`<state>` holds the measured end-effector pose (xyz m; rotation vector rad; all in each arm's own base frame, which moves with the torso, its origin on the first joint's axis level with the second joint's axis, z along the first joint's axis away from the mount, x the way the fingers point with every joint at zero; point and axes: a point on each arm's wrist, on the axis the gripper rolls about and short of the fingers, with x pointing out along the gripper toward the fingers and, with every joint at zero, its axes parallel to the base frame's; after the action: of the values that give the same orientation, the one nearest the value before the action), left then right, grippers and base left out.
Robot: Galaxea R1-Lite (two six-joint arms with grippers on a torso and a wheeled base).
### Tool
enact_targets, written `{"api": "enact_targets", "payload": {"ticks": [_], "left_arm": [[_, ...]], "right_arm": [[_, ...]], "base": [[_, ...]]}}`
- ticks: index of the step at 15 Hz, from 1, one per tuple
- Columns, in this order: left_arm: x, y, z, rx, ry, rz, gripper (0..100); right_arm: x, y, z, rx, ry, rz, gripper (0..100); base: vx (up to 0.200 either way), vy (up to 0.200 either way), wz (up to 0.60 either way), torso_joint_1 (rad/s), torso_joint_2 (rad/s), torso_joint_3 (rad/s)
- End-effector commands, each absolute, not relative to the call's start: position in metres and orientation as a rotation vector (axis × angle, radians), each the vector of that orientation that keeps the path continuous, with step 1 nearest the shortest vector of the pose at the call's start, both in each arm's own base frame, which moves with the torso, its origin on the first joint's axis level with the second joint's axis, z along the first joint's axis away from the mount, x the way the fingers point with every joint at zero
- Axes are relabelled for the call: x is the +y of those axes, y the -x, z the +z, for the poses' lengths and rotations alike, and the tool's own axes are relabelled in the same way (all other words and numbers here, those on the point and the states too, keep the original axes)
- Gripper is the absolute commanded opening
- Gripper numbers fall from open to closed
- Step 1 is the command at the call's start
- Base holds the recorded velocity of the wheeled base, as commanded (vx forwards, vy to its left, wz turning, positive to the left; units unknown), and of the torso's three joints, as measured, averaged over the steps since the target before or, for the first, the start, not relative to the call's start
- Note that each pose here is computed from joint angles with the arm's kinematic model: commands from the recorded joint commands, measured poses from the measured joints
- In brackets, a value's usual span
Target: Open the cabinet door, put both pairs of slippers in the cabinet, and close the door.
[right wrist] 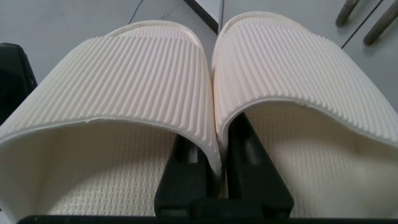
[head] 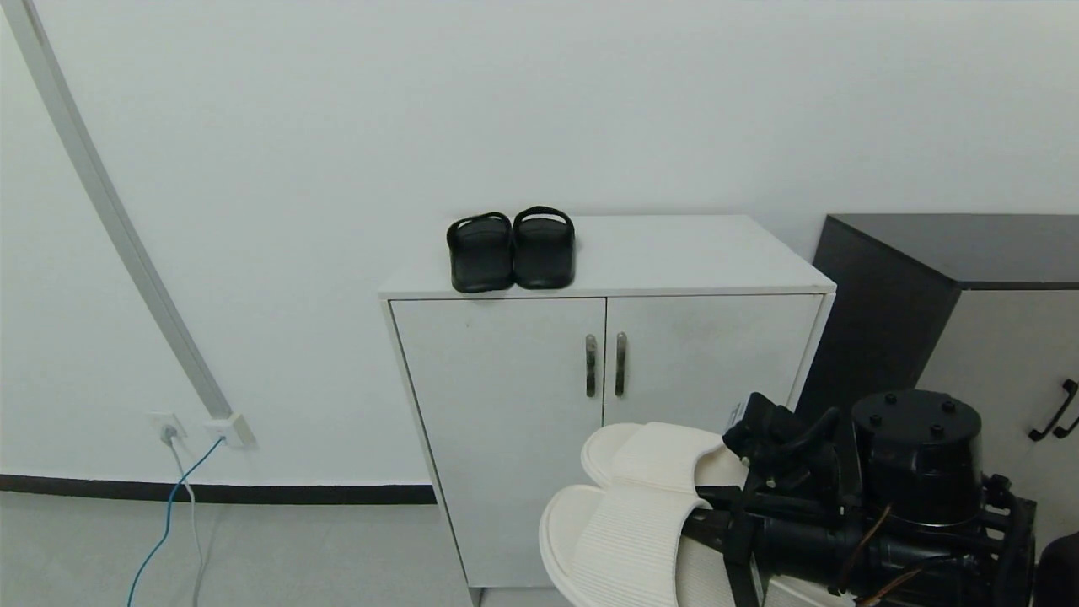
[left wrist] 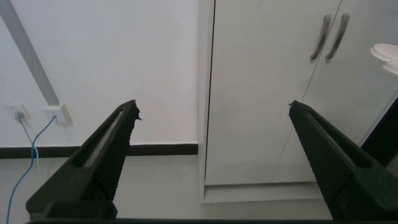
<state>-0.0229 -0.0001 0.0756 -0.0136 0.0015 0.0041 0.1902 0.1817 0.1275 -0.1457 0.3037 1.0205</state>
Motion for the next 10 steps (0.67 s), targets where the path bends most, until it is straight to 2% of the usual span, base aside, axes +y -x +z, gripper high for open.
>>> {"api": "enact_targets", "payload": {"ticks": [1, 10], "left_arm": [[0.0, 0.0229, 0.0756, 0.002, 0.014, 0.005, 100], [0.0, 0.0228, 0.0756, 0.003, 0.015, 0.005, 100]], "right_arm": [[0.1821, -0.1905, 0.1263, 0.308, 0.147, 1.021, 0], [0.182, -0.1892, 0.125, 0.314, 0.149, 1.024, 0]], "base": [[0.0, 0.0, 0.0, -0.173, 0.5, 0.32], [0.0, 0.0, 0.0, -0.139, 0.47, 0.337]]}}
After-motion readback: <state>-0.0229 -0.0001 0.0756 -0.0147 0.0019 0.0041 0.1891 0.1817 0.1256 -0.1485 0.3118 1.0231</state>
